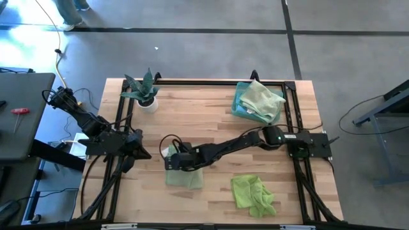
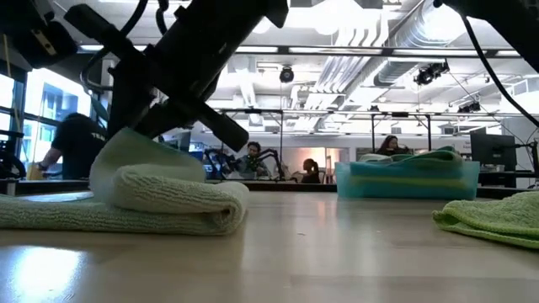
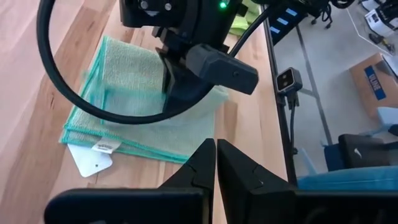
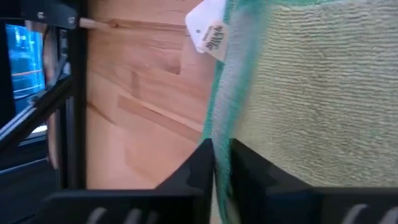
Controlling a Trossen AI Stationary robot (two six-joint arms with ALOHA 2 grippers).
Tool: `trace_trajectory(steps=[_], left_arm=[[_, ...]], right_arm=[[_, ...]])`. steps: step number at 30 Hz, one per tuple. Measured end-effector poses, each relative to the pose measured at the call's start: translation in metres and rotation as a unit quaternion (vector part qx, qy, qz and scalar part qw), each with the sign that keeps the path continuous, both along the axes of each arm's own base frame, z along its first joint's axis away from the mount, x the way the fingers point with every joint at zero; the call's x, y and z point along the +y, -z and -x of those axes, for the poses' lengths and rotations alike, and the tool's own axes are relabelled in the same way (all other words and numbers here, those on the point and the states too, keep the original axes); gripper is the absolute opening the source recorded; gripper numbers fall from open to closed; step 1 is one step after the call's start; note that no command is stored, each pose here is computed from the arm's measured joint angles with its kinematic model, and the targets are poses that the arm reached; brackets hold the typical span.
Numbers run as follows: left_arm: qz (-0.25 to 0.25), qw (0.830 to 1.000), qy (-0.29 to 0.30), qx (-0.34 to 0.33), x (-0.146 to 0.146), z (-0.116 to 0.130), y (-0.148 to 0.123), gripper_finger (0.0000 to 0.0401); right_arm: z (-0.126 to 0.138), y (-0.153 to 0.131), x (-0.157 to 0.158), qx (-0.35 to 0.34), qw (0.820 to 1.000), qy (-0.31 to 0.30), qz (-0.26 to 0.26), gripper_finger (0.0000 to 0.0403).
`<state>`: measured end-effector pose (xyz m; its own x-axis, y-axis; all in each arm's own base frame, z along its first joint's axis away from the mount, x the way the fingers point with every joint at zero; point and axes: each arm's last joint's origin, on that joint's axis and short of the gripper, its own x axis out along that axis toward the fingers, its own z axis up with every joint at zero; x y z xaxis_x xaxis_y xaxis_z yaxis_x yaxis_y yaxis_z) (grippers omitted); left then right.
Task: Fold microfiber towels
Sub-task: Fold the green microfiber cloth
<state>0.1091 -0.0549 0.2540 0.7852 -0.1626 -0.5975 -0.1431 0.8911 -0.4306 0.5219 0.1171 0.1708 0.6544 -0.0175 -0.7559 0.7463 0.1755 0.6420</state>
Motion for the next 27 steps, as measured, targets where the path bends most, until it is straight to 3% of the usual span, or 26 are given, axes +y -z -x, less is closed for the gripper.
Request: trace_trajectory(steps=[8, 12, 16, 19, 23, 27], left_arm=[[-0.003, 1.000, 0.003, 0.000, 0.000, 0.000, 0.000, 0.0007], [-0.001, 1.000, 0.007, 0.002, 0.000, 0.000, 0.000, 0.0007], [-0.003, 1.000, 0.007, 0.007, 0.000, 0.001, 0.001, 0.0007], [-0.004, 1.000, 0.007, 0.008, 0.000, 0.001, 0.001, 0.0007], [-0.003, 1.000, 0.008, 0.009, 0.000, 0.001, 0.001, 0.0007], [-0.003, 1.000, 0.009, 0.009, 0.000, 0.001, 0.001, 0.0007]], right_arm=[[-0.003, -0.002, -0.003, -0.008, 0.999, -0.030, -0.017, 0.0153], [-0.001, -0.005, -0.004, -0.002, 0.999, -0.048, -0.004, 0.0184], [0.010, -0.025, -0.007, 0.017, 0.997, -0.066, 0.039, 0.0184], [0.026, -0.037, -0.011, 0.074, 0.994, -0.061, 0.060, 0.0173], [0.041, -0.023, -0.008, 0.166, 0.984, -0.055, 0.041, 0.0154], [0.038, -0.016, 0.009, 0.145, 0.986, -0.066, 0.047, 0.0138]])
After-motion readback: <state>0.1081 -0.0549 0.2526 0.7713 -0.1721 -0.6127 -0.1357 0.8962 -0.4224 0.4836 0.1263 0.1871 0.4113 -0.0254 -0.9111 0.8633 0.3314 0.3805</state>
